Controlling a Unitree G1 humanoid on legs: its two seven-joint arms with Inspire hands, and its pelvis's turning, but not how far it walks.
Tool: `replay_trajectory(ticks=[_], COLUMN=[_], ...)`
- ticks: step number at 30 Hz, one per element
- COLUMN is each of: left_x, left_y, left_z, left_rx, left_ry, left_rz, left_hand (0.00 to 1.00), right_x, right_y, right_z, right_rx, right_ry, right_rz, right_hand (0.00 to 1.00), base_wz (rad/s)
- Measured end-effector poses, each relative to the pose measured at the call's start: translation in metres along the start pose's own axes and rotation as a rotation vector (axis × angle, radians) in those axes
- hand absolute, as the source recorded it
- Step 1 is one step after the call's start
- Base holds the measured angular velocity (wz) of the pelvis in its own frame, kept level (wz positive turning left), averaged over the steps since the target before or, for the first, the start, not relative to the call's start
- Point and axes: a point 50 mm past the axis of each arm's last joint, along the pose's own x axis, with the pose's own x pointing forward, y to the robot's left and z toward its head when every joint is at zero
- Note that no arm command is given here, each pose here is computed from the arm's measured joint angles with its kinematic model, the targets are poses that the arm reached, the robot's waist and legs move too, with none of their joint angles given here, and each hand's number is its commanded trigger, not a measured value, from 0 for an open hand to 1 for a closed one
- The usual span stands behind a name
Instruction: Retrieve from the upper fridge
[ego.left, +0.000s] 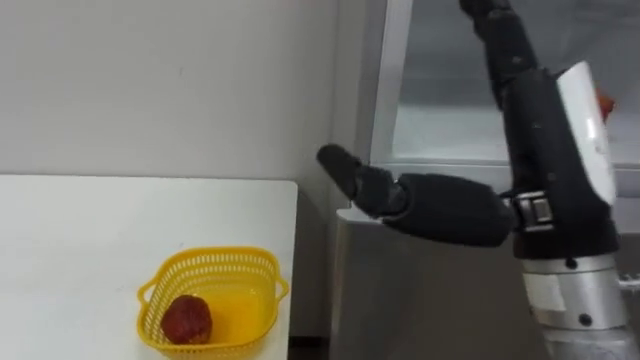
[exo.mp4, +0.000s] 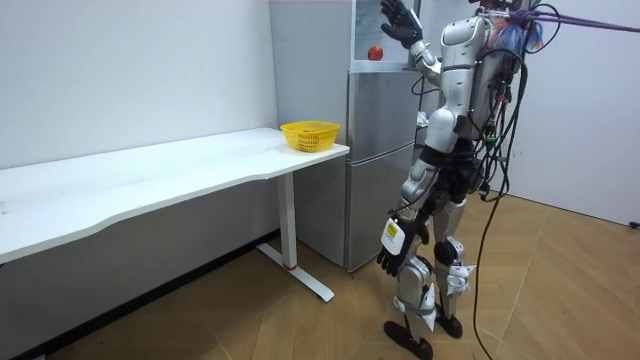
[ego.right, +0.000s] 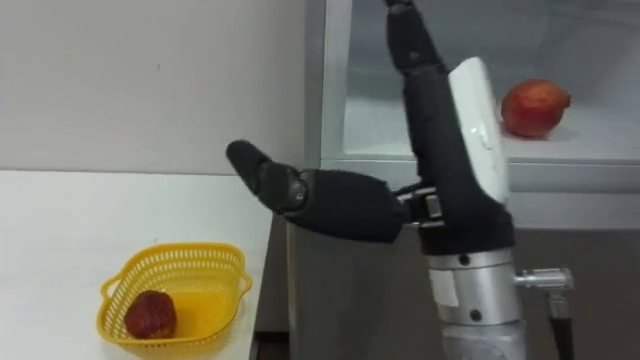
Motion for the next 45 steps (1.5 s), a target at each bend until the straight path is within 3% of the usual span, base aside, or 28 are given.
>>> replay_trajectory(ticks=[15, 24, 33, 45], left_x=[-0.002, -0.003, -0.002, -0.003], left_y=[-0.010, -0.007, -0.001, 0.015], left_z=[-0.023, -0.025, -0.022, -0.021], left_rx=[-0.026, -0.068, -0.074, -0.070], left_ry=[0.055, 0.058, 0.056, 0.048], left_rz=[-0.001, -0.020, -0.001, 0.038], left_hand=[0.00, 0.00, 0.00, 0.00], right_x=[-0.014, -0.020, -0.024, 0.013], right_y=[-0.041, -0.060, -0.074, -0.091], right_z=[-0.002, -0.012, -0.044, -0.071], right_rx=[-0.093, -0.178, -0.291, -0.368], right_ry=[-0.007, 0.028, 0.134, 0.177], right_rz=[-0.210, -0.334, -0.307, -0.338], right_hand=[0.00, 0.00, 0.00, 0.00], base_wz=[-0.06, -0.03, 0.02, 0.04])
